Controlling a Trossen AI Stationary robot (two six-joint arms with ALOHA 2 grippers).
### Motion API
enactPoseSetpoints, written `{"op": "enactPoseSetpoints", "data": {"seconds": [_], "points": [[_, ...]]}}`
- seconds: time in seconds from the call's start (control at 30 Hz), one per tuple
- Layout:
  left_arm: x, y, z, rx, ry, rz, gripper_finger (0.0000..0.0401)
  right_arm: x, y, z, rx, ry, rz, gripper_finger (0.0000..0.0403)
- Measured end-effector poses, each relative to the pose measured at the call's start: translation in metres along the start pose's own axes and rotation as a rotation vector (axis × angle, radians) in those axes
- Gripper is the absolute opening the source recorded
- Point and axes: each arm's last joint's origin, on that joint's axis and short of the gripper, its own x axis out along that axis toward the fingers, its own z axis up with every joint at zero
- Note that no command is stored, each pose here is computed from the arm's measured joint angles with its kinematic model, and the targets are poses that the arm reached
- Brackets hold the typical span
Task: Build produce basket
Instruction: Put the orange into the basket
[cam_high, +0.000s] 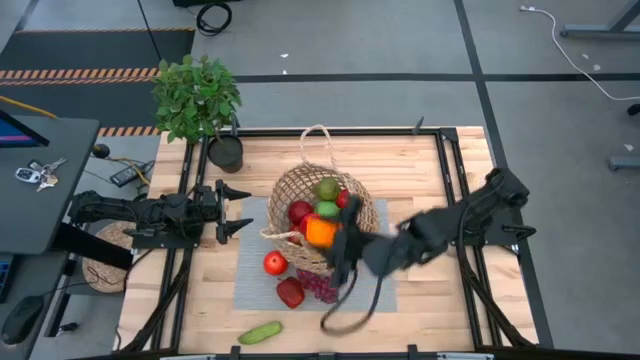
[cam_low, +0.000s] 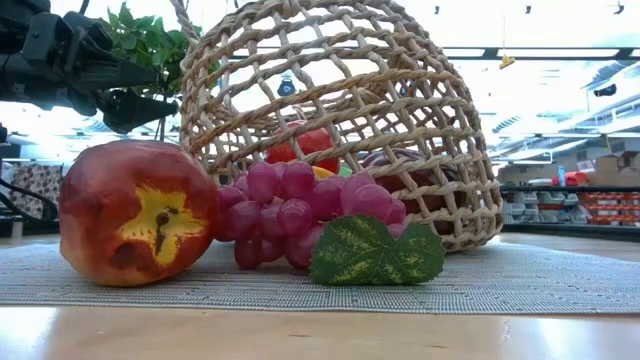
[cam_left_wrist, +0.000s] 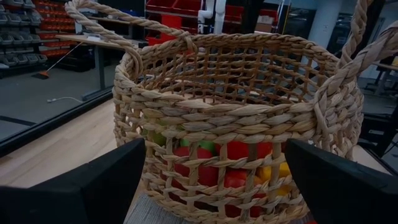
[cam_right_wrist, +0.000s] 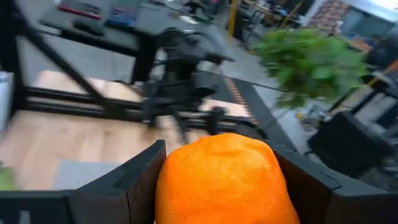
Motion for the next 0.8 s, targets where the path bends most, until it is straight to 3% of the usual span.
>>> {"op": "enactPoseSetpoints", "data": {"seconds": [0.17,0.57,0.8], "points": [[0.000,0.000,0.000,0.000,0.000,0.000,0.0392,-0.004,-0.027,0.004,-0.192,0.014,-0.010,0.0261],[0.000,0.000,0.000,0.000,-0.001,0.000,0.0392,0.001,-0.036,0.002,-1.089,0.038,0.001,0.0263],[0.000,0.000,0.000,0.000,-0.001,0.000,0.0392,0.007,-0.042,0.001,-1.356,0.059,-0.005,0.0268]]}}
